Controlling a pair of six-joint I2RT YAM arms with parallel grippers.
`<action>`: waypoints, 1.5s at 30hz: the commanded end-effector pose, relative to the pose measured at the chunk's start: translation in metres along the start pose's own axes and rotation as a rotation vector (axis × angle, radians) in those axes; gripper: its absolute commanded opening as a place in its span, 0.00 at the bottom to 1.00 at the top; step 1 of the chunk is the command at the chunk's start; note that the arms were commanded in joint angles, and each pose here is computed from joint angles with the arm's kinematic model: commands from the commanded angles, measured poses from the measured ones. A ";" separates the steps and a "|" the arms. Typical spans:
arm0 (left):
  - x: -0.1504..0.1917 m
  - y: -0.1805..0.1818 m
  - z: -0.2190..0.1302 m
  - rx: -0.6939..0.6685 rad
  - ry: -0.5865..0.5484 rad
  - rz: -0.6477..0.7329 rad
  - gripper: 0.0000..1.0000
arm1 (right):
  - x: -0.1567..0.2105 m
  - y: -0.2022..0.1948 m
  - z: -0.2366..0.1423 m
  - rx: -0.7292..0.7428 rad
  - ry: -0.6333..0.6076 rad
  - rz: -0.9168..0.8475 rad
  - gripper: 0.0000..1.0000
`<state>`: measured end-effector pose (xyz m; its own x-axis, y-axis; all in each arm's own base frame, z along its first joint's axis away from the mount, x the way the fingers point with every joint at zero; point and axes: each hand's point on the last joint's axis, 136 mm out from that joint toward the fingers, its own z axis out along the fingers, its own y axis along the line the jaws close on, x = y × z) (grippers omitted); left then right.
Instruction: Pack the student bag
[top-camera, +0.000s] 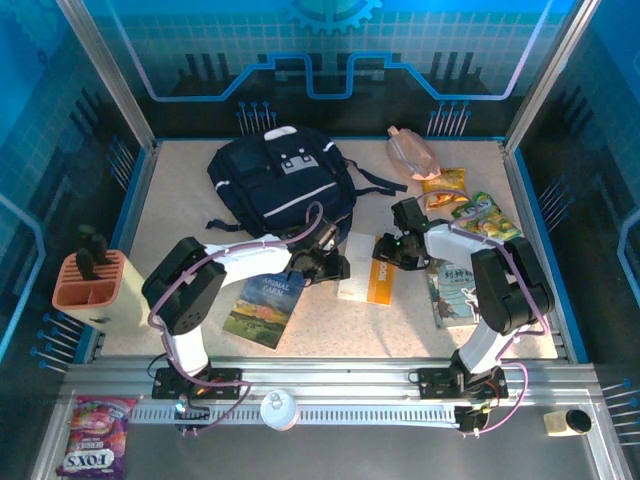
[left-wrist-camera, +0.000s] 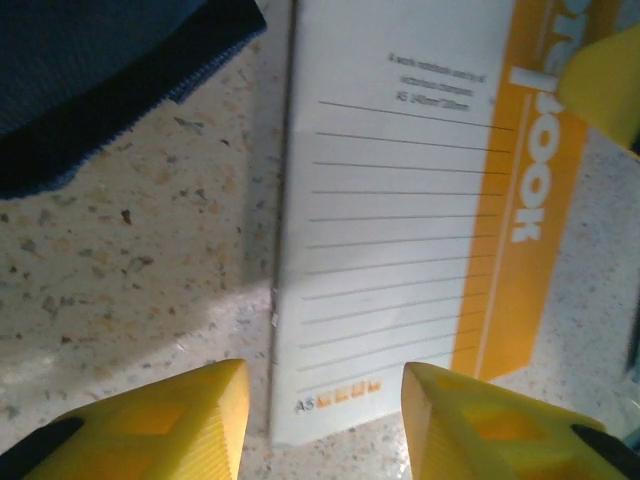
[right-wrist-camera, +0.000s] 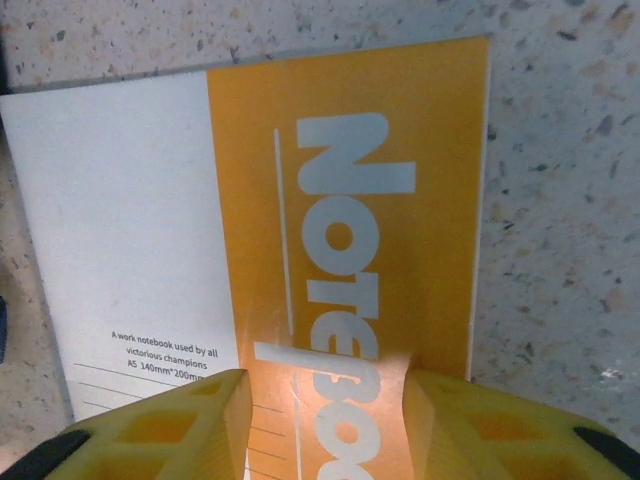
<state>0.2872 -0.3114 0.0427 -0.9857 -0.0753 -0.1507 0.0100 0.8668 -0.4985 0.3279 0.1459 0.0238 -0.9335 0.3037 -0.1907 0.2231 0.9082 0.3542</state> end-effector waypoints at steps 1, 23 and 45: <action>-0.014 -0.004 0.002 -0.031 -0.042 0.018 0.43 | -0.004 0.007 -0.014 -0.032 -0.015 -0.034 0.43; -0.015 -0.005 0.034 -0.032 0.022 -0.008 0.38 | 0.037 -0.002 0.010 -0.063 0.112 0.094 0.42; -0.006 -0.087 0.004 0.353 0.125 0.051 0.28 | 0.045 -0.030 0.001 -0.018 0.098 0.254 0.40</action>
<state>0.2902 -0.3571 0.0445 -0.9994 0.0014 -0.0353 0.0237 0.7679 -0.6401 0.3094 0.1338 0.0206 -0.8761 0.4665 -0.1216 0.3788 0.8222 0.4249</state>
